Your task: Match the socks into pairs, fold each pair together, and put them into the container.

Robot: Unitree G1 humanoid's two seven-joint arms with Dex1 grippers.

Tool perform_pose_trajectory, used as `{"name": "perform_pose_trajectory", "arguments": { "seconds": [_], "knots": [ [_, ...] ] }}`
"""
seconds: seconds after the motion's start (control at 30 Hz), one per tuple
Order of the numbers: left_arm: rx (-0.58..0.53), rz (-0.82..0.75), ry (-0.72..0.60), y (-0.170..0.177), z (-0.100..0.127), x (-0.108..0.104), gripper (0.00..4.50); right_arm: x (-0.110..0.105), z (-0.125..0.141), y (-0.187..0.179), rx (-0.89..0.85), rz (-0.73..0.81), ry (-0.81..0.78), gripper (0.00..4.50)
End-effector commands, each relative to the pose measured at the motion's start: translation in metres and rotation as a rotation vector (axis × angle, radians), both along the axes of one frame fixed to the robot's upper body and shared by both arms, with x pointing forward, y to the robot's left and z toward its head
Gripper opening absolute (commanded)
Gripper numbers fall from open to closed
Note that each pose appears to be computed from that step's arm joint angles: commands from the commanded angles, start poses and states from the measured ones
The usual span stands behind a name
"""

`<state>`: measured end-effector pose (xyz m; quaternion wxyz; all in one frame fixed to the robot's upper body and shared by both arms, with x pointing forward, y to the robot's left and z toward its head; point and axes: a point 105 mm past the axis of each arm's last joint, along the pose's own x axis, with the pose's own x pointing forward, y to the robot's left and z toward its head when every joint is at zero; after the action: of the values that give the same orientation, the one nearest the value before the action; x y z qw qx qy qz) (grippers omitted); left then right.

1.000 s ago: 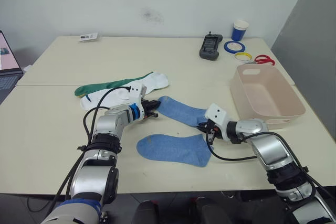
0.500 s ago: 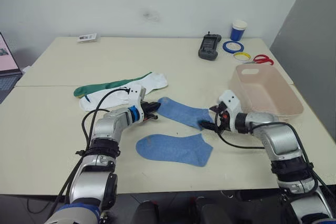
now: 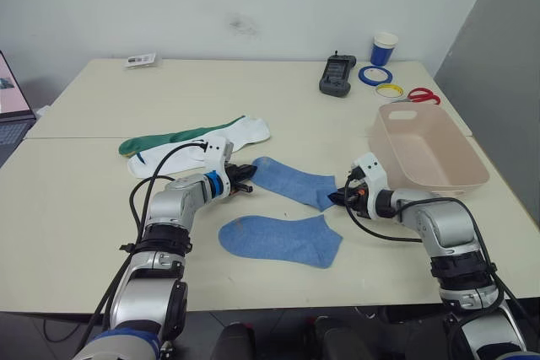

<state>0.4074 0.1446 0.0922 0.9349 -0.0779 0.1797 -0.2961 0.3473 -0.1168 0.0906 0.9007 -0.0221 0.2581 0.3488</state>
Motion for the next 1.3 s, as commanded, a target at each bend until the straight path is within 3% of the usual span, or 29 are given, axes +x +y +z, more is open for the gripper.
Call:
{"name": "perform_pose_trajectory", "arguments": {
  "seconds": [0.03,0.2,0.37,0.53,0.73,0.9,1.1,1.3],
  "knots": [
    [-0.013,-0.01,-0.053,-0.001,0.015,0.002,0.0,0.005,0.013,-0.002,0.048,-0.029,-0.035,0.03],
    [-0.036,-0.042,-0.094,-0.004,0.028,-0.001,0.0,0.006,0.027,-0.001,0.103,-0.015,-0.043,0.03],
    [-0.037,-0.068,-0.16,0.002,0.052,-0.012,0.0,-0.01,0.057,0.009,0.229,0.109,0.011,0.03],
    [-0.061,-0.112,-0.152,0.011,0.071,-0.041,0.0,-0.032,0.084,0.01,0.324,0.21,0.091,0.03],
    [-0.109,-0.102,-0.105,0.018,0.079,-0.084,0.0,-0.072,0.09,0.008,0.328,0.335,0.171,0.03],
    [-0.166,-0.046,-0.061,0.019,0.068,-0.12,0.0,-0.094,0.078,0.004,0.3,0.371,0.208,0.03],
    [-0.172,-0.001,-0.021,0.016,0.045,-0.156,0.0,-0.098,0.065,0.005,0.28,0.376,0.219,0.03],
    [-0.206,0.09,-0.012,0.019,0.027,-0.167,0.0,-0.093,0.051,0.006,0.242,0.38,0.224,0.03]
  ]
}}
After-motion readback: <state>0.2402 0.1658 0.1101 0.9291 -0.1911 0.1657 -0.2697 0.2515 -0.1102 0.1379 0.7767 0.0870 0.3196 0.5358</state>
